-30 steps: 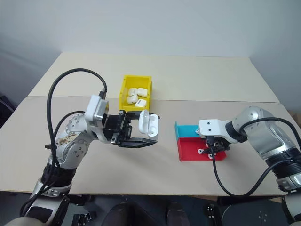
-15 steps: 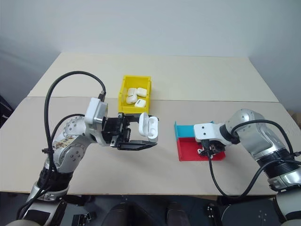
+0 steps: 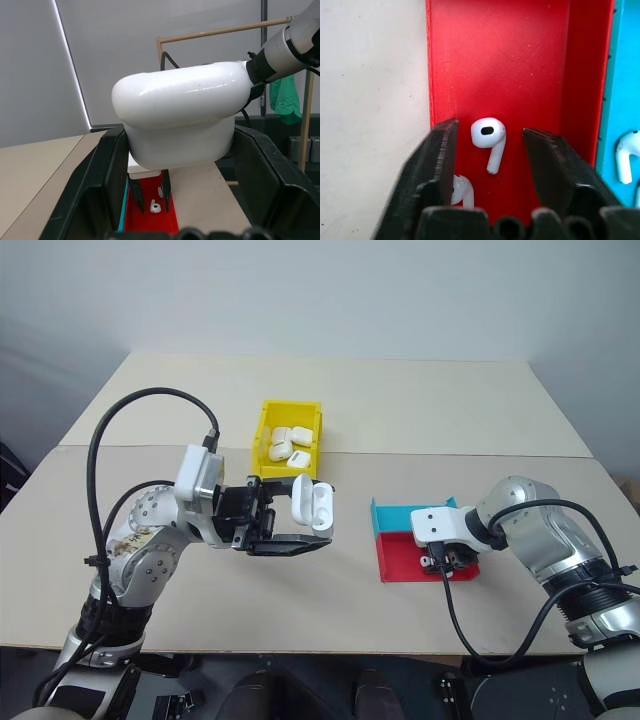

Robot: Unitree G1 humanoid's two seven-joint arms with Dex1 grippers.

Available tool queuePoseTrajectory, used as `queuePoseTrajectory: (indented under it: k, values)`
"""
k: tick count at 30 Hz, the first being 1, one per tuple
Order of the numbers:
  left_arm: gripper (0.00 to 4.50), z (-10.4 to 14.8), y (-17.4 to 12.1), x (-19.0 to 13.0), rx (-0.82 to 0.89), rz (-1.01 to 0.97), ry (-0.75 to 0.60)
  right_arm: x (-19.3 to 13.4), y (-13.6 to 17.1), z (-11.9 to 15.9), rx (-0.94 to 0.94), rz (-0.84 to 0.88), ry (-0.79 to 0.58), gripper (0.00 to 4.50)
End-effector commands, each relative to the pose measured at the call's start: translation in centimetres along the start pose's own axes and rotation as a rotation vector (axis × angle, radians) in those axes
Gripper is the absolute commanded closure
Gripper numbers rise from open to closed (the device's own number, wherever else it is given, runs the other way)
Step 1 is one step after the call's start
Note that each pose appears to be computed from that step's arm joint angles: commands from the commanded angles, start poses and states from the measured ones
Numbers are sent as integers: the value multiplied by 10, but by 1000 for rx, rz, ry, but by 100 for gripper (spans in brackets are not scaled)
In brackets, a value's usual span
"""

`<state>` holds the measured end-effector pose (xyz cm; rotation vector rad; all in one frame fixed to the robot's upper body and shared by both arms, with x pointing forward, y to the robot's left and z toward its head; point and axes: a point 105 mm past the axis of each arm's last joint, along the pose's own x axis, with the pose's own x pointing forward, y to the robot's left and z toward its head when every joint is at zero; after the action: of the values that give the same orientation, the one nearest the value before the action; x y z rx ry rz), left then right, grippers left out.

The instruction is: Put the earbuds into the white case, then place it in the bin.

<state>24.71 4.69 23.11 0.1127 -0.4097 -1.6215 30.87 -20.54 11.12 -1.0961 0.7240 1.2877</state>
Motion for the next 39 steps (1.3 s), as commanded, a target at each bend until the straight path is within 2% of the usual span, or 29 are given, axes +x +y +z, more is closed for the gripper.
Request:
queuePoseTrajectory:
  k: [1, 2, 3, 8, 11, 15, 20, 26, 32, 39]
  values:
    - [171, 12, -4, 2, 41, -10, -21, 2, 3, -4, -13, 9, 14, 345]
    - [171, 12, -4, 2, 42, -9, -21, 3, 3, -5, -11, 9, 13, 377]
    - [171, 12, -4, 2, 41, -8, -21, 3, 3, -5, -10, 9, 11, 388]
    - [171, 12, -4, 2, 38, -9, -22, 1, 2, -3, 19, -15, -9, 388]
    - [171, 11, -3, 3, 32, -8, -27, -13, -4, 3, 70, -69, -65, 388]
    - [171, 12, 0, 4, 19, -16, -43, -53, -12, 30, 182, -158, -290, 388]
    - [171, 18, 9, 7, -1, -25, -77, -113, -9, 69, 242, -314, -721, 388]
    - [171, 12, 15, 10, -34, -82, -27, -154, 7, 104, 267, -407, -1095, 388]
    - [171, 9, 26, 21, -59, -108, 20, -169, 14, 136, 250, -387, -1311, 388]
    - [171, 10, 27, 28, -46, -136, 16, -157, 20, 159, 235, -344, -1340, 388]
